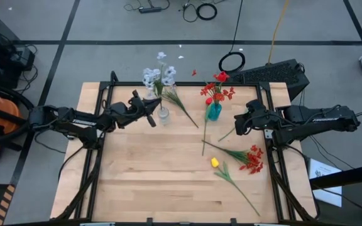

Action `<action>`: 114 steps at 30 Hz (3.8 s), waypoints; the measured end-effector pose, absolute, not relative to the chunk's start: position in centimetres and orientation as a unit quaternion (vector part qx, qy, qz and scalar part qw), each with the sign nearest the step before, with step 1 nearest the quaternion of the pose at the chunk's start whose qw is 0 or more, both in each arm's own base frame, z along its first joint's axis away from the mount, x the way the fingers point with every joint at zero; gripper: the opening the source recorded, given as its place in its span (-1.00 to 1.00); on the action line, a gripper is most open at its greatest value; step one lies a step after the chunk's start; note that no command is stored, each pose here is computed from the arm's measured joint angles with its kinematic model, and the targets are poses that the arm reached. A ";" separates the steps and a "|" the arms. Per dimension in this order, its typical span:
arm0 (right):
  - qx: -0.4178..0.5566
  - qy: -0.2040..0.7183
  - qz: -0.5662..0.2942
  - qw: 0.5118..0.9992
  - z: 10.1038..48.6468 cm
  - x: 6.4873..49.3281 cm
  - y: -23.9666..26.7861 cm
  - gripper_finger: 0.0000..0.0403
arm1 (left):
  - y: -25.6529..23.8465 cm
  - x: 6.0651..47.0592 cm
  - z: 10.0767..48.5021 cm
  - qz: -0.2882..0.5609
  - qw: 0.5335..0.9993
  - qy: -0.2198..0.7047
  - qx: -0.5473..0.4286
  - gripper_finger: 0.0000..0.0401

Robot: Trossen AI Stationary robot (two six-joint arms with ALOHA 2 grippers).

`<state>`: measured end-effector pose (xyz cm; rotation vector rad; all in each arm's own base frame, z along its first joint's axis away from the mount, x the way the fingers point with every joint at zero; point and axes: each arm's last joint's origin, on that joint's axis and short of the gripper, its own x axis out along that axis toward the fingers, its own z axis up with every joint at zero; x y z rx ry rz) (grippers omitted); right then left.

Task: Sort flowers into vase by color
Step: Put the bottom white flowers into the transparent crystal vase, then put the bottom yellow flowers into the transparent crystal vase

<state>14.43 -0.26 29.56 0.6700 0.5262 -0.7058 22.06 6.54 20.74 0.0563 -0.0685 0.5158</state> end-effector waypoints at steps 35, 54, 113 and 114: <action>0.303 0.269 -0.357 0.842 28.7 15.7 -0.2 -1.00 | 6.6 22.0 16.0 0.256 0.966 0.034 0.012 -0.82; 0.318 0.283 -0.346 0.836 28.5 16.0 -0.1 -1.00 | 6.4 21.5 16.8 0.257 0.966 0.036 -0.010 -0.27; 0.258 0.510 -0.333 0.750 20.6 30.6 8.4 -1.00 | 1.4 12.0 18.7 0.389 0.756 0.374 -0.371 -0.99; 0.270 0.520 -0.340 0.736 20.7 30.9 8.4 -1.00 | 1.4 12.0 18.6 0.385 0.755 0.377 -0.374 -0.99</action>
